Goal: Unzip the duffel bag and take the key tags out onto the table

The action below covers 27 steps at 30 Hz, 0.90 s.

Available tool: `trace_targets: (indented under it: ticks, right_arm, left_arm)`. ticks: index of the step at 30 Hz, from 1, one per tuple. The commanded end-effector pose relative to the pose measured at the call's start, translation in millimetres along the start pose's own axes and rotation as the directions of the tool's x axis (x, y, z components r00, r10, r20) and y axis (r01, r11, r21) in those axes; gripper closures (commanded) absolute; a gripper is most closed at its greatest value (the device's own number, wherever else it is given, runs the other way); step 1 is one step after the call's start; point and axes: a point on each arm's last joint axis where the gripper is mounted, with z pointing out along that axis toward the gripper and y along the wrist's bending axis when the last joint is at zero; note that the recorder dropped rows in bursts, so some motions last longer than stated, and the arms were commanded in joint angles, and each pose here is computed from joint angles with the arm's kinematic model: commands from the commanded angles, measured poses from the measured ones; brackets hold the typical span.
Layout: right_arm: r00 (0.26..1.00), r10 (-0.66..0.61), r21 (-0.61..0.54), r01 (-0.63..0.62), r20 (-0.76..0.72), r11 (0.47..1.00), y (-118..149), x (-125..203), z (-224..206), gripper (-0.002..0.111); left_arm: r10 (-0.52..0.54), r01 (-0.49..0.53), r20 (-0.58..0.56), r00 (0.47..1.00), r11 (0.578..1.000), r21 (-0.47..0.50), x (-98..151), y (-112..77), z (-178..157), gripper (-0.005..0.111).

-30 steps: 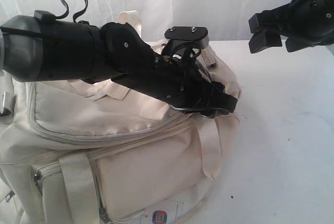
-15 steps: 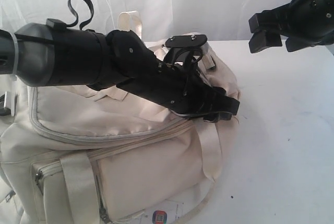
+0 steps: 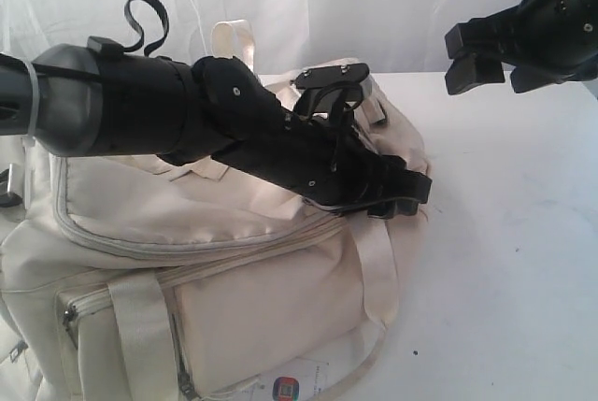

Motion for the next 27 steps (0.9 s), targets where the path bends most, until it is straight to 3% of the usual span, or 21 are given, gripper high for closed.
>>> trace_targets:
  ticks: [1,8,16,21,27]
  right_arm:
    - [1.000,-0.004,0.000,0.004,0.018,1.000,-0.7,-2.0,-2.2,0.041]
    - [1.000,-0.003,-0.004,0.003,0.014,1.000,0.1,-1.4,-1.7,0.041]
    - [1.000,-0.003,-0.005,0.003,0.005,1.000,0.2,-0.6,-1.7,0.041]
    - [1.000,-0.003,-0.005,0.003,0.005,1.000,0.2,-0.6,-1.7,0.041]
    - [1.000,-0.003,-0.005,0.003,0.007,1.000,0.2,-0.8,-1.7,0.041]
  left_arm:
    - [-0.025,0.025,0.000,1.000,1.000,0.009,0.4,-0.9,0.0,0.043]
    - [0.014,-0.015,0.013,1.000,0.999,0.040,-9.8,-10.3,-3.7,0.043]
    - [-0.001,0.003,-0.068,0.998,0.999,0.032,4.2,-1.0,16.9,0.043]
    - [-0.012,0.013,-0.039,0.999,1.000,0.018,2.2,0.9,19.0,0.043]
    - [-0.025,0.026,-0.020,0.999,1.000,0.012,0.9,2.1,20.4,0.062]
